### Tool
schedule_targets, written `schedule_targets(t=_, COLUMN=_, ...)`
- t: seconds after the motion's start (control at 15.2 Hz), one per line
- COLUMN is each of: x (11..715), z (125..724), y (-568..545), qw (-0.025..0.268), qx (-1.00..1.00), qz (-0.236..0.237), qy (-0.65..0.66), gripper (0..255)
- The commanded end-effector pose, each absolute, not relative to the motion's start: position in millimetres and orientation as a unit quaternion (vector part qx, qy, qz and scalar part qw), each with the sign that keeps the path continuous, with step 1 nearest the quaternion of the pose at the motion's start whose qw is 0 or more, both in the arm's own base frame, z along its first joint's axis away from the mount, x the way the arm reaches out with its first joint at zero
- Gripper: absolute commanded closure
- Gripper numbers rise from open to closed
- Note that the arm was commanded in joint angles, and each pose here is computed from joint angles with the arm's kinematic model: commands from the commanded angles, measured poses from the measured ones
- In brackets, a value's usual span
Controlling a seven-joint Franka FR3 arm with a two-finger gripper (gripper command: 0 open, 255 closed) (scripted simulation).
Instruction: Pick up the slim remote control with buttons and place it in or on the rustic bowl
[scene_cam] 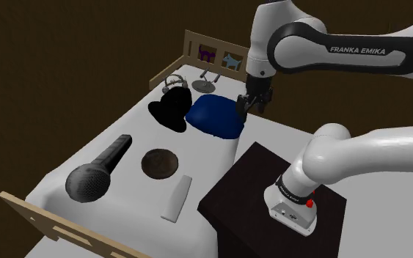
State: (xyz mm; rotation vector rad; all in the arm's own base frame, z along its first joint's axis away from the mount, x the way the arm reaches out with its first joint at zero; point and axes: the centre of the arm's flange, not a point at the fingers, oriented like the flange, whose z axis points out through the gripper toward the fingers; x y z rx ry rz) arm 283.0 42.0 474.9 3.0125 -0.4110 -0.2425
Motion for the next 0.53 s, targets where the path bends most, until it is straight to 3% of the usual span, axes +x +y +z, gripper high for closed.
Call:
schedule_targets(t=0.0, x=280.5, z=454.6, y=57.0, qw=0.043, qx=0.983, qz=-0.074, qy=-0.165, gripper=0)
schedule_targets(t=0.46, x=275.0, z=381.3, y=108.0, qw=0.034, qx=0.963, qz=-0.059, qy=-0.262, gripper=0)
